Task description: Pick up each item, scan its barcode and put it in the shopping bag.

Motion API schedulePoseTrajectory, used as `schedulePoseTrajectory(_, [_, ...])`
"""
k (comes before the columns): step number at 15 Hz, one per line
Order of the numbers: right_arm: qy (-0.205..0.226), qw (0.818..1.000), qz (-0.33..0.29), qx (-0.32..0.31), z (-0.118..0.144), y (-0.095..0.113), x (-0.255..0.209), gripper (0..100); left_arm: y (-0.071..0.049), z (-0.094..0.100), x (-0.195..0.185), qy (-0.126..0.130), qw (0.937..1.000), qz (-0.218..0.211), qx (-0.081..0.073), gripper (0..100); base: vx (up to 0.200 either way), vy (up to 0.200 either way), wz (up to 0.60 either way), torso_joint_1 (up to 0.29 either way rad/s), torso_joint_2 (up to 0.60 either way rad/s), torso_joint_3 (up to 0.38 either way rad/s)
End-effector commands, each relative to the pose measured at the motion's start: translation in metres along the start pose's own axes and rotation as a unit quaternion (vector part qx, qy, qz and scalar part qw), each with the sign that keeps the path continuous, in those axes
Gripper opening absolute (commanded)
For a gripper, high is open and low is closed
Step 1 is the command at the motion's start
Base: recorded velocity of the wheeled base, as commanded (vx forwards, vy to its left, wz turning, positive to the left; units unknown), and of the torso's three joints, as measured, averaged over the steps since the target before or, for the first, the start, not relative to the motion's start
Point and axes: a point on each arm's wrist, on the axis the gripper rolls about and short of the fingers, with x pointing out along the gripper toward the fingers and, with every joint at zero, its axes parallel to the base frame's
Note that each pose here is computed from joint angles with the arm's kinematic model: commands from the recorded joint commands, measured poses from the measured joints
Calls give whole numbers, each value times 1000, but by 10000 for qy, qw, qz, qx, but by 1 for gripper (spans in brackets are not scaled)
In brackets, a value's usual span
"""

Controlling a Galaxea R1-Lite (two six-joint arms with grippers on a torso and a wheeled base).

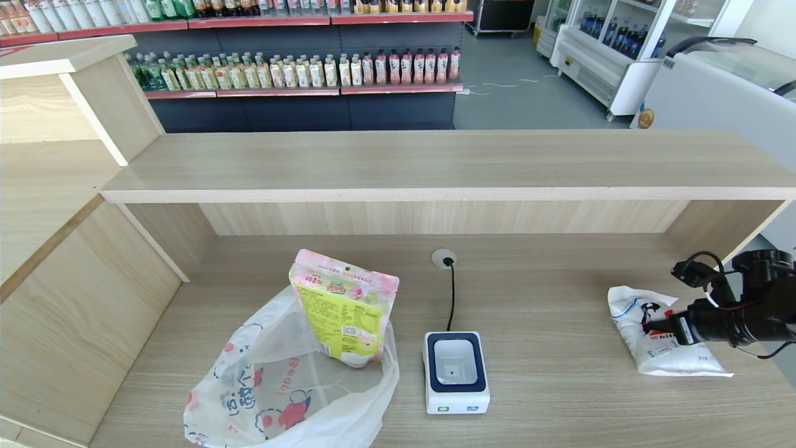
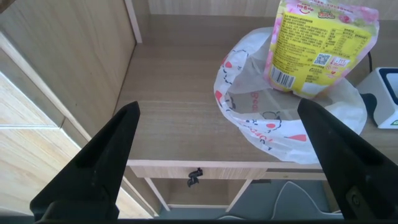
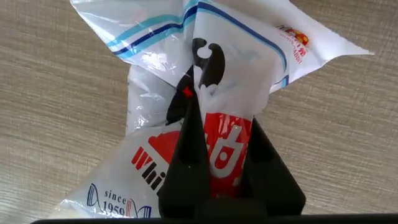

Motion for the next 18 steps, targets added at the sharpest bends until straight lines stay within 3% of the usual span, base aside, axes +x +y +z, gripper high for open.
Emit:
schedulePoseTrajectory(1, [-44,9999,-42,-139,2,0,-2,0,0,0,0,-2,10000,1,-4,100,0,0,0,0,0,0])
schedulePoseTrajectory(5, [-508,9947,-324,-837,26,9,-43,0,0,0,0,-2,10000,1,-4,100,0,0,0,0,0,0])
schedulePoseTrajectory(7, [-792,9871,-470,-1308,36,31,-78,0,0,0,0,-2,10000,1,-4,100,0,0,0,0,0,0])
schedulePoseTrajectory(12, [-917,9644,-740,-2367,20,62,-124,0,0,0,0,-2,10000,1,-4,100,0,0,0,0,0,0])
schedulePoseTrajectory(18, [-1144,9566,-933,-2514,10,74,-132,0,0,0,0,-2,10000,1,-4,100,0,0,0,0,0,0])
